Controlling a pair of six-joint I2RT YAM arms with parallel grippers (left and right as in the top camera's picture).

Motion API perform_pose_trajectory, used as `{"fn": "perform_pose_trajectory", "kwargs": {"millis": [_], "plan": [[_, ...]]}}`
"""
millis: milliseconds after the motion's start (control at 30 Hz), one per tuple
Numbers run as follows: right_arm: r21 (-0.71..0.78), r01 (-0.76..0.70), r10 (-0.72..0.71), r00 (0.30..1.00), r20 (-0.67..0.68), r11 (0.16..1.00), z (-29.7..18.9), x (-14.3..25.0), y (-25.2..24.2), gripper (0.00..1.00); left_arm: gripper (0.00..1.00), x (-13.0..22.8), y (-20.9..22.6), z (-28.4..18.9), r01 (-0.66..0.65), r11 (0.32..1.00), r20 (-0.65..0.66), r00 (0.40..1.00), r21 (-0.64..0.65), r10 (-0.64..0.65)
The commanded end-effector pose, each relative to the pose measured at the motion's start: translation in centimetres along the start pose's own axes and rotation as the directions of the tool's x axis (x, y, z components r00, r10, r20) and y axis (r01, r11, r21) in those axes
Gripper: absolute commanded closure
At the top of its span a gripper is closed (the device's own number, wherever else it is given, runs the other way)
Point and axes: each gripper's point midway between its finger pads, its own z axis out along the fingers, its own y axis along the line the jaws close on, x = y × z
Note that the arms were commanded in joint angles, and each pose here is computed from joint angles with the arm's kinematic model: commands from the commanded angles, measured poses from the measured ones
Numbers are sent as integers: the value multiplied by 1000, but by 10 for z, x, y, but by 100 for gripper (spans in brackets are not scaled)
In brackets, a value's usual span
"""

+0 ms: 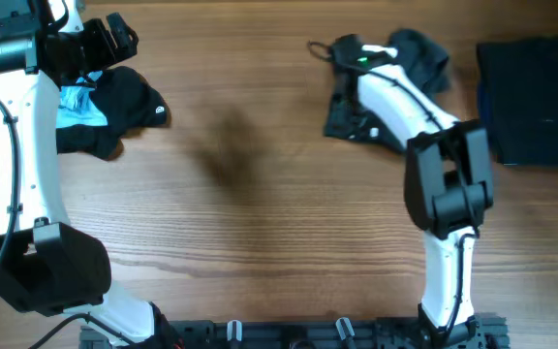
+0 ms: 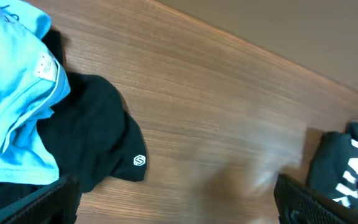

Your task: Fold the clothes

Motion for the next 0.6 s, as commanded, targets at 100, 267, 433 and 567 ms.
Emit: {"fn": "perform_pose_trajectory", "kwargs": {"millis": [100, 267, 433, 567], "plan": [[-152, 26, -48, 988, -145, 988, 9, 38, 41, 96, 0, 3, -2, 3, -19, 1000, -14, 1000, 12, 19], [-280, 40, -40, 999, 8, 959, -72, -1, 43, 95, 0, 3, -2, 3, -19, 1000, -14, 1000, 12, 19], [-320, 142, -56, 963, 264, 937, -129, -44, 47, 74, 0, 4, -2, 4, -18, 1000, -17, 1000, 11, 19], [-309, 188, -84, 943, 322, 932, -126, -58, 54, 70, 0, 4, -1, 5, -18, 1000, -18, 1000, 11, 18]]}}
